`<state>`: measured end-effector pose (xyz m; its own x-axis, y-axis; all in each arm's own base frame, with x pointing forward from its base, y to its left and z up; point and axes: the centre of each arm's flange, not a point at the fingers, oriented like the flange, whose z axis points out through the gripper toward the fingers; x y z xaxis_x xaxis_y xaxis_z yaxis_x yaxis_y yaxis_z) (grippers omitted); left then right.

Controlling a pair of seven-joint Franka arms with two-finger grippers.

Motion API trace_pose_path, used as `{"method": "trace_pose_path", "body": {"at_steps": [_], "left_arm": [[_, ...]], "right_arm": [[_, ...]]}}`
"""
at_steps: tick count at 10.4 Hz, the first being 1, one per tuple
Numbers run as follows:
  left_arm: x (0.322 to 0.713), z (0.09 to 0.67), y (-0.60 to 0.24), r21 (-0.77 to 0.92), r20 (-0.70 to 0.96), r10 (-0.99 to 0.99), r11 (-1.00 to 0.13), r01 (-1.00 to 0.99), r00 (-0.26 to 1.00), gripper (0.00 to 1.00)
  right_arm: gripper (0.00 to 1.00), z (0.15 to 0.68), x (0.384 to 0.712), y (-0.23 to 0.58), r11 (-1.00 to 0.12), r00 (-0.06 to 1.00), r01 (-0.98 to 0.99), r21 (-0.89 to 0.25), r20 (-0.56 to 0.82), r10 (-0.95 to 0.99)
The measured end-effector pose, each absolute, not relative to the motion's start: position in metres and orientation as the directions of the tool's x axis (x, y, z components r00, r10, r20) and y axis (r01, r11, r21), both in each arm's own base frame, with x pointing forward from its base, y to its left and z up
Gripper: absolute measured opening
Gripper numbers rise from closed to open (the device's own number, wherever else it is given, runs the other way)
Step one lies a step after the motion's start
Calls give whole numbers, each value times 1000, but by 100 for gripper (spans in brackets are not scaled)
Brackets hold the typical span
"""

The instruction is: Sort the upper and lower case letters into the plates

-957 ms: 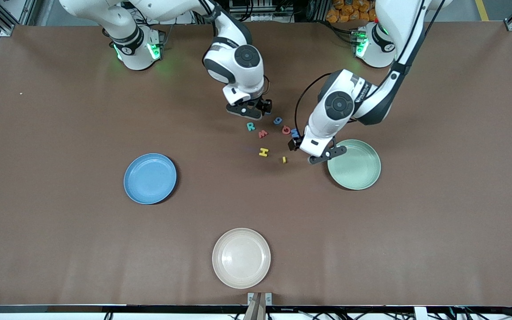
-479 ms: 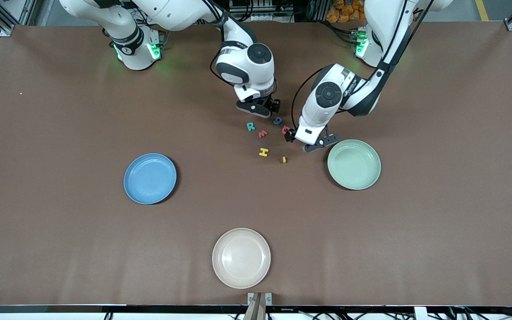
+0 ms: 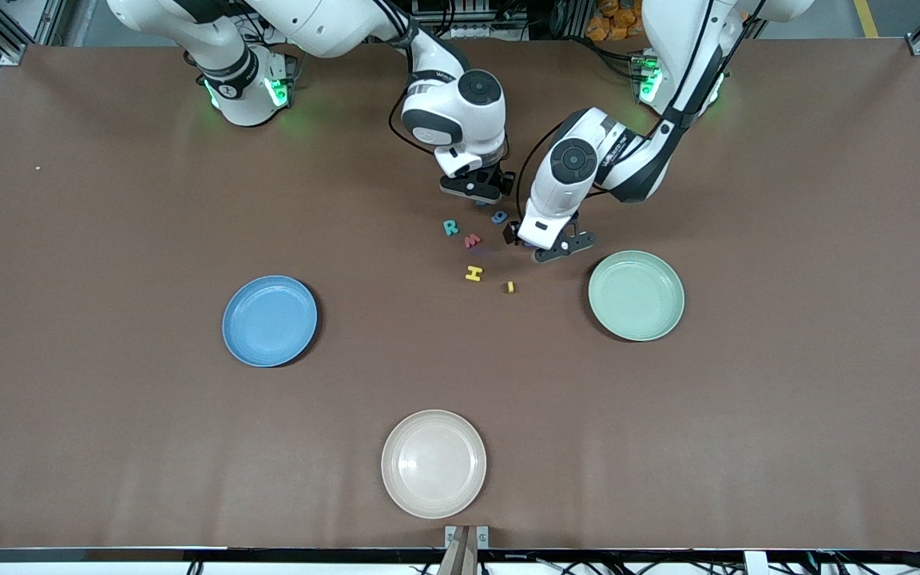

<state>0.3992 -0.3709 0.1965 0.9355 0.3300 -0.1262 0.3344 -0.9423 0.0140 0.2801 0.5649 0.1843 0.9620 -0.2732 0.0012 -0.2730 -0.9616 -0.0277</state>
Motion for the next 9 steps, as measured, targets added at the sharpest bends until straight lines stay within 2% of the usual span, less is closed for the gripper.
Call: {"method": "trace_pose_path", "body": {"at_steps": [3,4,5,6,9], "left_arm": [[399,183,-371,29,-118,346,-936,352,931,100],[398,177,-372,32,-117,357,-931,363,927,100],[398,173,-372,33,-117,360,-930,366,926,100],[400,171,-370,34,-115,365,-928,371,924,100],[403,168,-366,23,-98,348,-936,352,932,100]], "right_arm": [[58,175,276,565,-970,970,-241,-20,23,-241],[48,177,276,567,-973,973,-229,-22,32,-230],[44,177,275,568,-976,976,-215,-23,42,-216],[30,179,276,568,-978,977,-208,-22,51,-208],[27,180,282,566,-978,976,-209,-22,59,-210]]}}
